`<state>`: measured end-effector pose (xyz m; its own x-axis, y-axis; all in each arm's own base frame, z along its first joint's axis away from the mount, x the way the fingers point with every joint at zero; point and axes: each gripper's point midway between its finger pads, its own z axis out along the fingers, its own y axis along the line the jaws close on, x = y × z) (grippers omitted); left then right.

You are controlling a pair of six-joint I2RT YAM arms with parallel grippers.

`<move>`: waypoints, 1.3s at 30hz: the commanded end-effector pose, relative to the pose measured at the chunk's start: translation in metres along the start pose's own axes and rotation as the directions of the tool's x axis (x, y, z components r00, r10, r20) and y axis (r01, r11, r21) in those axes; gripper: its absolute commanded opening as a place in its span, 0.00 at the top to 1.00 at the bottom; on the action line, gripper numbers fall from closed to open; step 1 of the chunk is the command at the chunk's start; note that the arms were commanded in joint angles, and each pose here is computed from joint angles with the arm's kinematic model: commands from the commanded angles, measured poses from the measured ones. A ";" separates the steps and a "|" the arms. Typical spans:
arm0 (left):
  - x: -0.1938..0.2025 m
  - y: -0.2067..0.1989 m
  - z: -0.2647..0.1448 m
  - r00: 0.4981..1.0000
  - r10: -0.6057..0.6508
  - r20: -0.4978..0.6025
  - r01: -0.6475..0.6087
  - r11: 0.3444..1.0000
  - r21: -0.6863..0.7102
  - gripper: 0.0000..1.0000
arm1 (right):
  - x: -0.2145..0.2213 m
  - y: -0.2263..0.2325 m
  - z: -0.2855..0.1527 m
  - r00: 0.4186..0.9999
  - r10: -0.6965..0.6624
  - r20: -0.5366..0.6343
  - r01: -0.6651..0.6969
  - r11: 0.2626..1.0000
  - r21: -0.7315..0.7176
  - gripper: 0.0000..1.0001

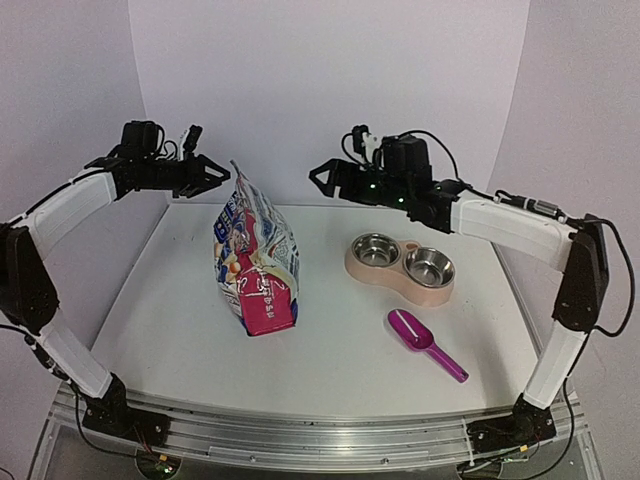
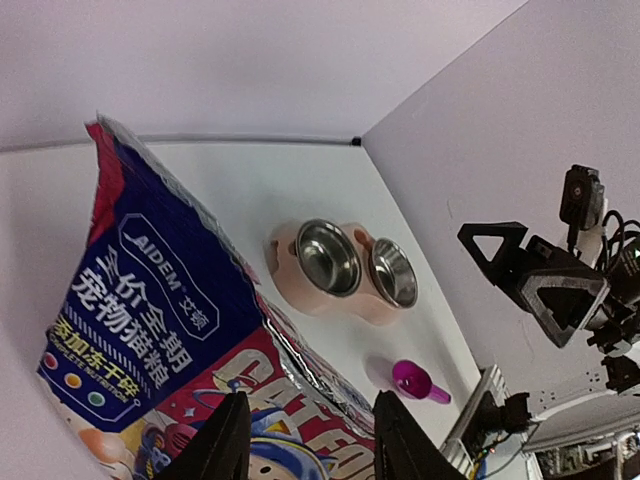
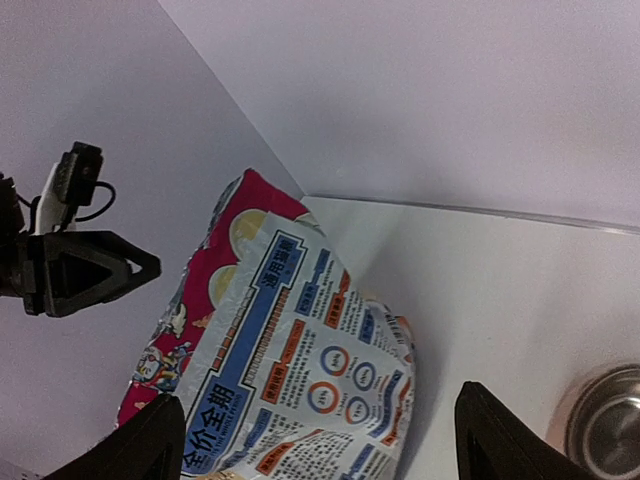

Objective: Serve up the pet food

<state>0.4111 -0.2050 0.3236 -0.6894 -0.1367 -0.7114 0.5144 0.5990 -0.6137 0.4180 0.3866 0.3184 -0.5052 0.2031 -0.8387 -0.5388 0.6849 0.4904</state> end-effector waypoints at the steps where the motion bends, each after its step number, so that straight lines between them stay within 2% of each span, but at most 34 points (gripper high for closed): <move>1: -0.004 -0.005 0.014 0.991 -0.099 -0.087 0.101 0.995 0.019 0.61 | 0.001 0.038 0.021 0.996 0.084 0.003 -0.084 0.995 -0.048 0.13; 6: -0.010 -0.004 0.020 0.994 -0.076 -0.076 0.078 0.997 0.025 0.61 | 0.005 0.052 0.037 0.993 0.114 0.005 -0.113 0.992 -0.063 0.15; 10: 0.004 0.008 0.029 0.984 -0.134 -0.120 0.137 0.991 0.014 0.77 | 0.012 0.052 0.047 0.988 0.152 -0.009 -0.152 0.986 -0.062 0.17; 16: 0.011 0.005 0.037 0.976 -0.159 -0.152 0.167 0.985 0.043 0.75 | 0.023 0.067 0.055 0.990 0.136 -0.036 -0.139 0.986 -0.098 0.17; 19: 0.014 0.005 0.042 0.971 -0.172 -0.164 0.182 0.982 0.043 0.75 | 0.036 0.087 0.052 0.998 0.036 -0.047 -0.042 0.991 -0.125 0.15; 22: 0.015 0.005 0.043 0.968 -0.189 -0.168 0.198 0.979 0.039 0.82 | 0.054 0.114 0.038 0.990 -0.143 -0.020 0.140 0.983 -0.121 0.11; 25: 0.015 0.005 0.041 0.967 -0.201 -0.158 0.208 0.978 0.031 0.99 | 0.070 0.144 0.017 0.948 -0.313 0.051 0.317 0.942 -0.109 0.08; 28: 0.013 0.001 0.039 0.965 -0.214 -0.151 0.222 0.974 0.040 1.00 | 0.076 0.166 -0.007 0.888 -0.434 0.152 0.447 0.892 -0.064 0.05; 32: 0.011 -0.001 0.034 0.965 -0.229 -0.129 0.235 0.972 0.033 1.00 | 0.076 0.167 -0.020 0.854 -0.476 0.210 0.480 0.877 0.036 0.02; 36: 0.014 0.004 0.033 0.964 -0.235 -0.121 0.238 0.971 0.005 1.00 | 0.082 0.142 -0.004 0.839 -0.512 0.185 0.477 0.855 0.204 0.02; 39: 0.020 0.010 0.033 0.963 -0.241 -0.125 0.240 0.971 -0.023 1.00 | 0.088 0.130 0.017 0.814 -0.560 0.157 0.500 0.812 0.303 0.02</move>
<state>0.4249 -0.2326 0.2829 -0.8719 -0.1619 -0.4622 0.3116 0.5447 -0.7786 0.2742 0.5187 0.2911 -0.0895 -0.1084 -0.9901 -0.6739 0.7386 -0.0199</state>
